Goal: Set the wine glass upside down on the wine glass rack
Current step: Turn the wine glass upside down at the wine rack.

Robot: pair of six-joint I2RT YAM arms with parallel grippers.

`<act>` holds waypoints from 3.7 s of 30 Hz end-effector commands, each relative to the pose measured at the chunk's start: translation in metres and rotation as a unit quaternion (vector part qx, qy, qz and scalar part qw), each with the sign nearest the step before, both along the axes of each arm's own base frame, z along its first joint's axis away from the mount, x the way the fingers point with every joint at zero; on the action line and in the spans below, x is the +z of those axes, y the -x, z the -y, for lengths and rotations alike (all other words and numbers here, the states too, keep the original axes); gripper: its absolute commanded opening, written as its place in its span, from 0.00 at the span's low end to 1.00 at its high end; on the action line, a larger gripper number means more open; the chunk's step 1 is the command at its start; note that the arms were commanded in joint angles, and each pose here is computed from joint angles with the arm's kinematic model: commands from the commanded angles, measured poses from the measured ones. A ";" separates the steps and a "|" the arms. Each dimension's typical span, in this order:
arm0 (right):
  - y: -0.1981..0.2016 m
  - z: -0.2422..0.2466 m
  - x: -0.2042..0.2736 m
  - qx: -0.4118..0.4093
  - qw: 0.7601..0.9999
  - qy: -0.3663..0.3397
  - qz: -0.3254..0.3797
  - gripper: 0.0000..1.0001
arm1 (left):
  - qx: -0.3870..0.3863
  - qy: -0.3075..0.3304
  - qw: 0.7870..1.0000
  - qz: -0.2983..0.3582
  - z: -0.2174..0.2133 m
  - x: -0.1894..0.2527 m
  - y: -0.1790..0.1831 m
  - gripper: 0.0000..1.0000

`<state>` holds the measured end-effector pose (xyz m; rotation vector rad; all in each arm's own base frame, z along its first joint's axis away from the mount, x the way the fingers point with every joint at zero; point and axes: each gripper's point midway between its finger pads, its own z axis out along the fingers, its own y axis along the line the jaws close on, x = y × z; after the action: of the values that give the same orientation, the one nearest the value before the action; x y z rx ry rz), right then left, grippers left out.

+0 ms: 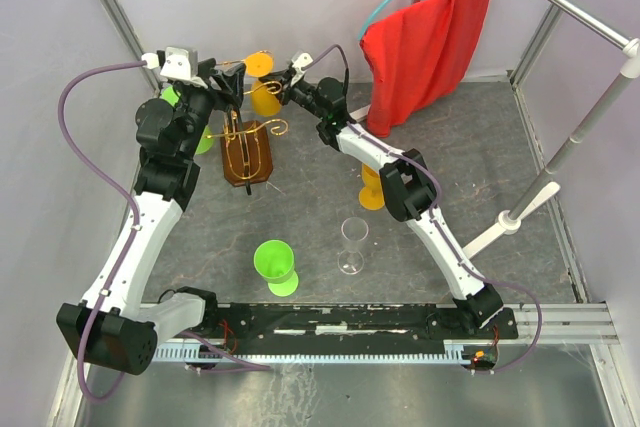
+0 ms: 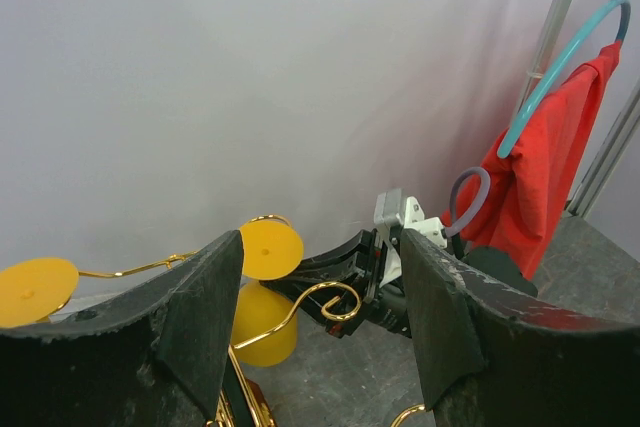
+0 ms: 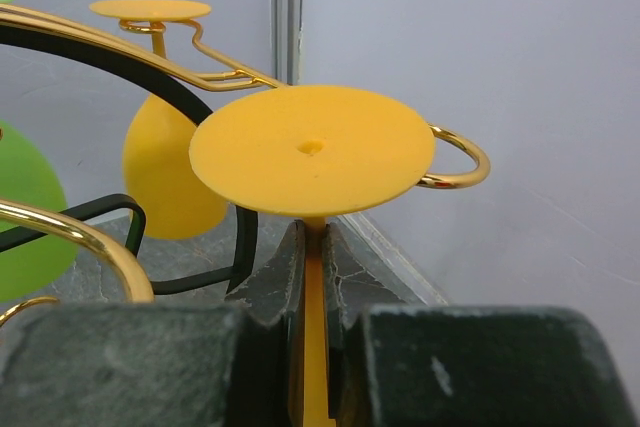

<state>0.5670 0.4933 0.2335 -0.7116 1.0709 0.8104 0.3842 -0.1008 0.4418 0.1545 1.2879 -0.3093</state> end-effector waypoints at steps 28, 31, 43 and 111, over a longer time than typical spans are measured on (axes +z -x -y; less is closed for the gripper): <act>0.077 -0.001 0.086 0.067 0.994 -0.007 0.084 0.01 | -0.005 0.025 0.999 0.019 -0.001 0.011 0.002 0.70; 0.069 0.002 0.084 0.048 0.996 -0.010 0.081 0.01 | -0.005 0.027 0.999 0.018 -0.001 0.011 0.002 0.70; 0.030 0.013 0.088 -0.005 0.997 -0.029 0.066 0.01 | -0.006 0.029 0.999 0.016 0.000 0.009 -0.003 0.70; 0.012 0.063 0.054 -0.071 0.997 -0.035 0.014 0.01 | -0.012 0.033 0.999 0.008 0.001 -0.003 -0.025 0.70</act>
<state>0.5730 0.4312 0.2286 -0.5586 1.1900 0.6939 0.4175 -0.1030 0.4108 0.1241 1.3494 -0.3441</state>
